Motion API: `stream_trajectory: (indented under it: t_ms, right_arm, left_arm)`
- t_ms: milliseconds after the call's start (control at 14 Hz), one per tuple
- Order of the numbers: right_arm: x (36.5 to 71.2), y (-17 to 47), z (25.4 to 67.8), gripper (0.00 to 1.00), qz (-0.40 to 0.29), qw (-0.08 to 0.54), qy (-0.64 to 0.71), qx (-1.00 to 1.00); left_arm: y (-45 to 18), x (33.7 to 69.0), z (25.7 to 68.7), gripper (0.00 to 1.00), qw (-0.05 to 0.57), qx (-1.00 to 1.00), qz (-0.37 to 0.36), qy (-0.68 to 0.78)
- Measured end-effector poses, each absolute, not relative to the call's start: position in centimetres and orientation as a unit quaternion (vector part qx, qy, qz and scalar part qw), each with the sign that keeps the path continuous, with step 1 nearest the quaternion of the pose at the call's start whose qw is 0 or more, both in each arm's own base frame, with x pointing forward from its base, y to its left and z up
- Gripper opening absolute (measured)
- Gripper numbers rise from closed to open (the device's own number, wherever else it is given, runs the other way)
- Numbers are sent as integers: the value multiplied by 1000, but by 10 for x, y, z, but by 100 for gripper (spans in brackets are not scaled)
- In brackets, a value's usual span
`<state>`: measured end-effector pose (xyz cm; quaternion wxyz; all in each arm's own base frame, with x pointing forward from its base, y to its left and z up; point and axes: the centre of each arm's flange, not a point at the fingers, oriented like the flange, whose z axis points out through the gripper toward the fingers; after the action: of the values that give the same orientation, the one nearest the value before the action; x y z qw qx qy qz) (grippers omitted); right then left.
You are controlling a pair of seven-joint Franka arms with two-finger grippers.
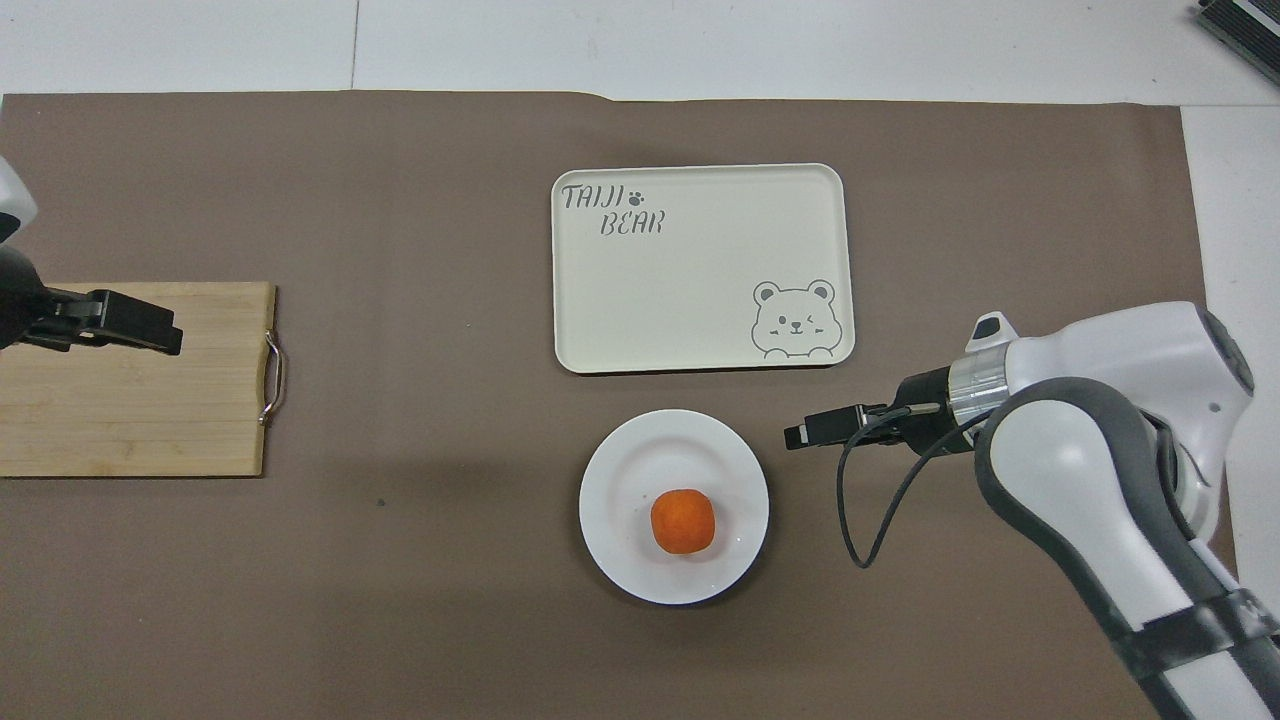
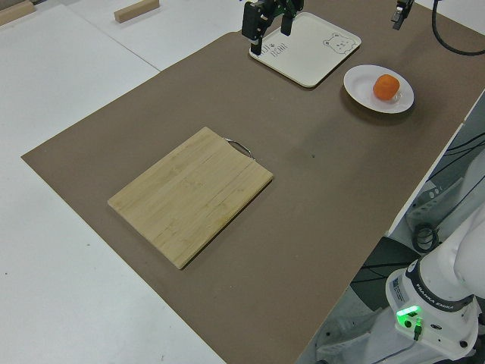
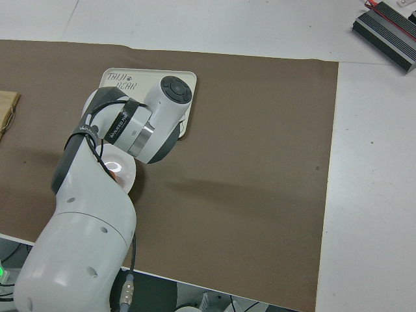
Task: Place orange and plate with both arms
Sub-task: 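Retract the left gripper while the right gripper reaches the plate rim, then grip the white plate rim with the right gripper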
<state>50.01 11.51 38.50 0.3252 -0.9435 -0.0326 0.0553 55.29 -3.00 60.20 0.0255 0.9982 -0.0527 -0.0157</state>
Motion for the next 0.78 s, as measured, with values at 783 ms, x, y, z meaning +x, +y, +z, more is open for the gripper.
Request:
stream_trajectory:
  t_ms: [783]
  right_arm:
    - [469,147,271,100,47,407,-2,-912]
  left_arm:
    - [-30,553,602,100,25,998,-16,-53]
